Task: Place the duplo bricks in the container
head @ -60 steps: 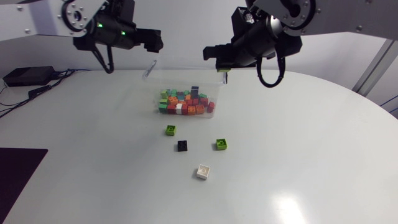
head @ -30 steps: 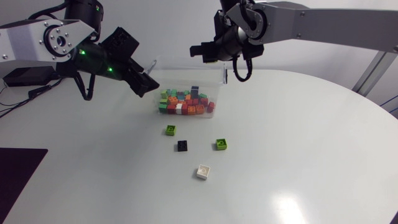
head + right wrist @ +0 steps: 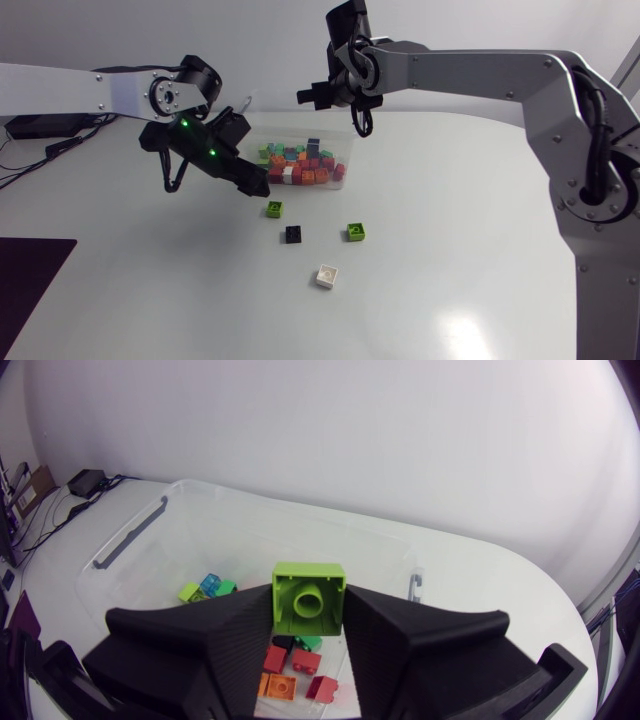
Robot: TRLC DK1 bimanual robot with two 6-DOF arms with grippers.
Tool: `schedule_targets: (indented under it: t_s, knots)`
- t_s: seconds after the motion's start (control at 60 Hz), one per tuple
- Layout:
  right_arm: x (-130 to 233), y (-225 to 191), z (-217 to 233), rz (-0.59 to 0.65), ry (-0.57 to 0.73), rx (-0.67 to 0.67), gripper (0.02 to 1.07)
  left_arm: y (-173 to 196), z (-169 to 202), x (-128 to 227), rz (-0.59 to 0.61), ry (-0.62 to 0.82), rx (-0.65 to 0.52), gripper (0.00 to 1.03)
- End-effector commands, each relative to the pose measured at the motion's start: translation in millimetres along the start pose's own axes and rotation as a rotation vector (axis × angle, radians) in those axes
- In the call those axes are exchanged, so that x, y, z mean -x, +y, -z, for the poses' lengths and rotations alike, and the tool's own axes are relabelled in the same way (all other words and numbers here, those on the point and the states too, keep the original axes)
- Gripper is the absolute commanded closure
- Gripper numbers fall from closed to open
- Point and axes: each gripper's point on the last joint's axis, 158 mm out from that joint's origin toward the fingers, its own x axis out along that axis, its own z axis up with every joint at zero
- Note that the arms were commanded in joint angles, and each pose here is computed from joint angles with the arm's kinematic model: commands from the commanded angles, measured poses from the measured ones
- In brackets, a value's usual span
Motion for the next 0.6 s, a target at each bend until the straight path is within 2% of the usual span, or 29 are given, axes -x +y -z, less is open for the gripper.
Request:
schedule_targets:
  t_s: [0.0, 0.033, 0.117, 0.3, 0.583]
  knots:
    - [-8, -5, -10, 0.023, -0.024, -0.001, 0.10, -6, -6, -11, 0.010, 0.017, 0.064, 0.08]
    - [-7, -6, -14, 0.030, -0.032, -0.003, 0.07, -7, -4, -17, 0.001, 0.033, 0.079, 0.08]
    - [0, -9, -23, 0.040, -0.050, -0.011, 0.07, -10, -1, -31, -0.025, 0.070, 0.104, 0.08]
    - [46, -18, -34, 0.040, -0.070, -0.039, 0.07, -4, 5, -60, -0.086, 0.129, 0.184, 0.08]
    - [110, -34, 4, 0.037, -0.028, -0.071, 0.07, 17, 6, -91, -0.193, 0.168, 0.268, 0.12]
